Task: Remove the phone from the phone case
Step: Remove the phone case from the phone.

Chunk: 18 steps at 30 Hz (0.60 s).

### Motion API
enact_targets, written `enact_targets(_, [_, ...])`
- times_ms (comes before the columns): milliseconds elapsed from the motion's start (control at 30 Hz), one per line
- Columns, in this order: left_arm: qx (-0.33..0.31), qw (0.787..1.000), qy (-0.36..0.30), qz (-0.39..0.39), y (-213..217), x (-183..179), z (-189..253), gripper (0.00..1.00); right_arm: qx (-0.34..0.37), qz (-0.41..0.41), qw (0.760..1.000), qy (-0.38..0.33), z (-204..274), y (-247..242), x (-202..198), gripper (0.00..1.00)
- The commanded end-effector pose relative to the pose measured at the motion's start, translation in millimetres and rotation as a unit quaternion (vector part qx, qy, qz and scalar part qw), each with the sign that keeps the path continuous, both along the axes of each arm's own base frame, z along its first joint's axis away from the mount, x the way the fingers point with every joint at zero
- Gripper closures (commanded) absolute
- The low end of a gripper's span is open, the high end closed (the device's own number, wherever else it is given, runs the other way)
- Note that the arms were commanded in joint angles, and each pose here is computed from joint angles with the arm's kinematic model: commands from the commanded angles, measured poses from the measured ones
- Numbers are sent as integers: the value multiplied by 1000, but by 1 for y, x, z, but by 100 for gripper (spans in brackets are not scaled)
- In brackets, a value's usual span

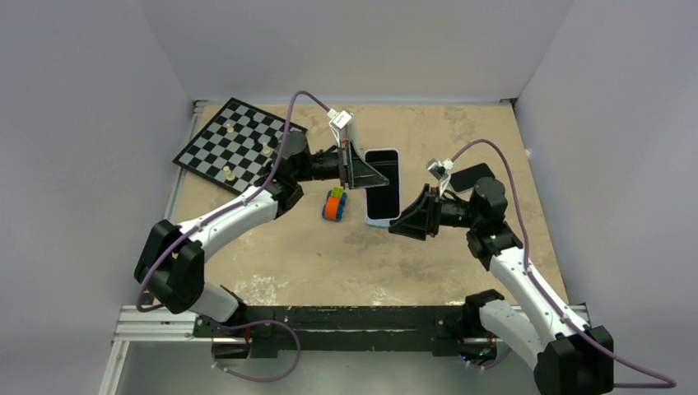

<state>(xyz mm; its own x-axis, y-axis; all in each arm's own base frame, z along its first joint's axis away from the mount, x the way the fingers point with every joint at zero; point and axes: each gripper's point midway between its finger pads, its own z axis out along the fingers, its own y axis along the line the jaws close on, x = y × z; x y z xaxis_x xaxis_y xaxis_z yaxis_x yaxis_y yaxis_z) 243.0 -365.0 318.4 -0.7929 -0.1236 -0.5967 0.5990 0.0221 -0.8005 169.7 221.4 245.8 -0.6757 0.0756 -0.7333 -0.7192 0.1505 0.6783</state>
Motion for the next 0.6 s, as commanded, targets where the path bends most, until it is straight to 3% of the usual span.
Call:
enact_targets(0, [-33,998,-43,-22,2,-12,39,100,9,15,998,-60,13,1,-2,51])
enact_targets(267, [-38,997,-50,-41,3,-19,43,100,15,11,997,-73,21,2,2,52])
enact_targets(567, [-49,996,-44,-58,3,-24,46,100,25,30,996,-86,26,4,1,63])
